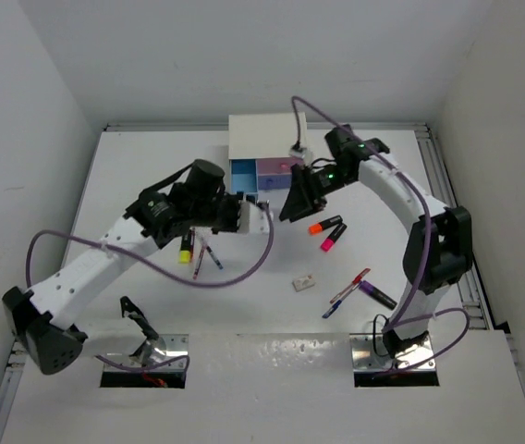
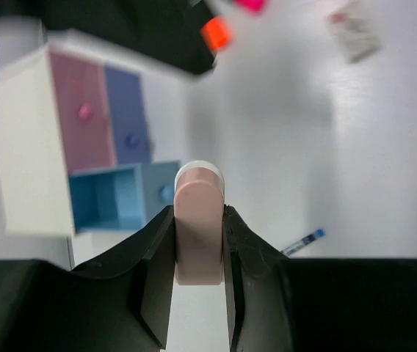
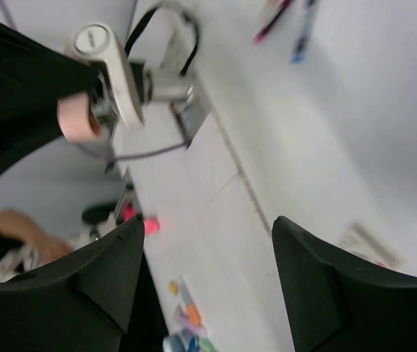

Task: Sort the stationery into containers
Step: Pass the stationery from the right arm to the left, then place the stationery into the container

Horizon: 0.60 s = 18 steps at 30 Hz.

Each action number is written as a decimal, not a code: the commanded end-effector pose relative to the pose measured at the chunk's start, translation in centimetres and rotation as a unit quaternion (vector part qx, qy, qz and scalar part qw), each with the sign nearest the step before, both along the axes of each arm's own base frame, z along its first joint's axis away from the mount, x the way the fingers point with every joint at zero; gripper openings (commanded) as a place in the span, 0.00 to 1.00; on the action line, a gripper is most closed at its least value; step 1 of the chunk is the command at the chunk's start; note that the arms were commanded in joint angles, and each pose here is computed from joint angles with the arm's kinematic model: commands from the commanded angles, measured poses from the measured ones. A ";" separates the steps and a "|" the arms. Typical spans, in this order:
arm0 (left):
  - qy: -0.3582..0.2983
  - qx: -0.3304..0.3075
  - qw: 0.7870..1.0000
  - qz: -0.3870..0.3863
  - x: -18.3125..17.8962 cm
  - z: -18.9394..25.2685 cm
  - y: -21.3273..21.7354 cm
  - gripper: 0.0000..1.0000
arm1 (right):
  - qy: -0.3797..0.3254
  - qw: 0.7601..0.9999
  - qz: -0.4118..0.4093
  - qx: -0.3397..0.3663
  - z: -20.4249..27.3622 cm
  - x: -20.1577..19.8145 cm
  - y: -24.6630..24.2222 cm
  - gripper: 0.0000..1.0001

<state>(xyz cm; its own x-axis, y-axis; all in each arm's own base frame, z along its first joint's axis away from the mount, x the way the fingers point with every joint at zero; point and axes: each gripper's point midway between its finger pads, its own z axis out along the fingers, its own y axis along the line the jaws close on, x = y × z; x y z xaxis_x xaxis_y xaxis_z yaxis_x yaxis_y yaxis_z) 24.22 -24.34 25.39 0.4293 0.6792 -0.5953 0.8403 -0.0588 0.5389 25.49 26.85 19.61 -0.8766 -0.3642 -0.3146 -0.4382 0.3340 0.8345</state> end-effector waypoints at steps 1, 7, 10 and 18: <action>-0.024 -0.082 0.975 0.204 7.8 5.4 0.5 0.00 | -0.079 0.994 -0.073 0.005 3.4 3.8 -3.5 0.70; 0.142 -0.092 0.893 0.417 15.9 1.7 2.1 0.00 | -0.078 0.992 -0.100 -0.026 1.4 3.6 -6.1 0.69; 0.197 -0.144 0.847 0.472 18.7 1.8 2.3 0.00 | -0.081 0.990 -0.108 -0.028 1.3 3.2 -6.7 0.69; 0.275 -0.185 0.770 0.545 19.6 -1.5 3.0 0.00 | -0.075 0.989 -0.125 -0.032 1.0 2.9 -7.9 0.69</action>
<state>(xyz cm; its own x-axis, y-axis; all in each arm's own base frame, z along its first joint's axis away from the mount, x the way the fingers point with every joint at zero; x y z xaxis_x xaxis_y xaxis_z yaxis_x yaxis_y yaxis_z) 44.28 -20.62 22.35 -0.6248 0.3394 -0.7032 0.4711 0.8820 0.0072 28.33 19.40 19.64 -0.9100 -0.1738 -0.3765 -0.4108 0.5023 0.7609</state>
